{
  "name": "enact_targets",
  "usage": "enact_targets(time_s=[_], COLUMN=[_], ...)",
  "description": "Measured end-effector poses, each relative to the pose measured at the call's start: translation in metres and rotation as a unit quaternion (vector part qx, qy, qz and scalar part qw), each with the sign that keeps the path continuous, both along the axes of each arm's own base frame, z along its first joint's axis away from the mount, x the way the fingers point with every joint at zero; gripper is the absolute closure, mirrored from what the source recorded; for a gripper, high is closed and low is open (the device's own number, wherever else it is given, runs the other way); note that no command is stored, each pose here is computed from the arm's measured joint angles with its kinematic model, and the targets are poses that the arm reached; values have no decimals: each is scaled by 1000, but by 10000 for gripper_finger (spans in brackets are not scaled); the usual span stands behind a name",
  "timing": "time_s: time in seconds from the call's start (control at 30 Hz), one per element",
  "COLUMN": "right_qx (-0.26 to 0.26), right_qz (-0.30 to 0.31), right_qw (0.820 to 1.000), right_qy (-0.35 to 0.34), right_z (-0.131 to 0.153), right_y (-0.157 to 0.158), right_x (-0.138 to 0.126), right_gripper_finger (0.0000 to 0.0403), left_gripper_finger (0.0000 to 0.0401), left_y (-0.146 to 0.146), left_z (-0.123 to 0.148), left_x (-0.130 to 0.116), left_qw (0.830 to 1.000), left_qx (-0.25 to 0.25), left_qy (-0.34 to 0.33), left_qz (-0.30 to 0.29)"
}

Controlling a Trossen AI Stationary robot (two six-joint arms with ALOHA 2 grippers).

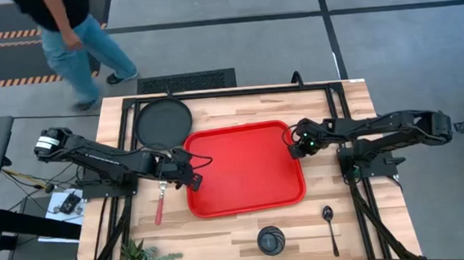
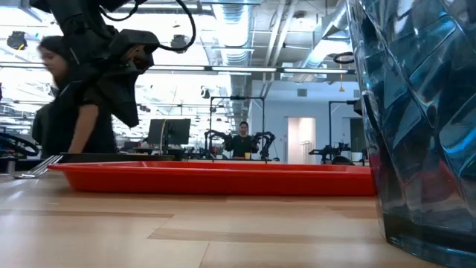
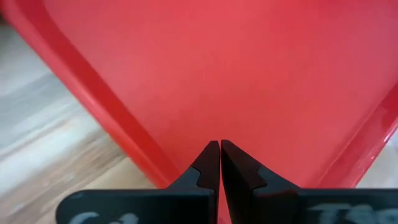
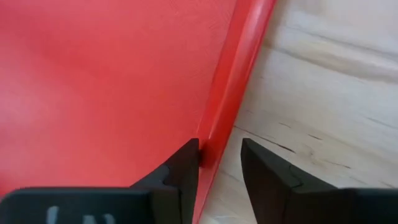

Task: Pick and place plate/cup/fork/spoon on tray
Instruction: Move the orange tray to the center of the table

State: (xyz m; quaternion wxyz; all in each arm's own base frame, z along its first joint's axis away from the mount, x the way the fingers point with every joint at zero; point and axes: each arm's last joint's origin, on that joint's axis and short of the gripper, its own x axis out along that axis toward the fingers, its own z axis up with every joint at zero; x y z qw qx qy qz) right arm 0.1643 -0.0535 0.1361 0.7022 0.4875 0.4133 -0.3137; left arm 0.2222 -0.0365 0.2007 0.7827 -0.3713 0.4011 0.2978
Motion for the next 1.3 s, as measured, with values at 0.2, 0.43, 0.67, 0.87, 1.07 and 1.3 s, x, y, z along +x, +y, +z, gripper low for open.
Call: enact_targets(time_s=[0.2, 0.43, 0.67, 0.87, 1.07, 1.3], right_qx=[16, 38, 47, 56, 56, 28], right_qz=[-28, -76, -123, -163, -185, -166], right_qw=[999, 996, 991, 984, 980, 984], right_qy=[6, 21, 35, 42, 55, 53], right_z=[-1, -2, -3, -3, -2, 3], right_y=[0, 1, 6, 14, 20, 12], right_x=[-1, -4, -5, -4, -8, -15], right_gripper_finger=[315, 339, 340, 340, 340, 341], left_gripper_finger=[401, 401, 401, 401, 401, 401], left_y=[3, 7, 9, 10, 10, 10], left_z=[12, 25, 30, 30, 30, 30], left_x=[-10, -22, -29, -29, -29, -29], left_qw=[1000, 998, 997, 996, 996, 996], left_qx=[15, 22, 29, 30, 32, 35], left_qy=[-19, -43, -49, -52, -52, -51], left_qz=[19, 46, 55, 63, 62, 58])
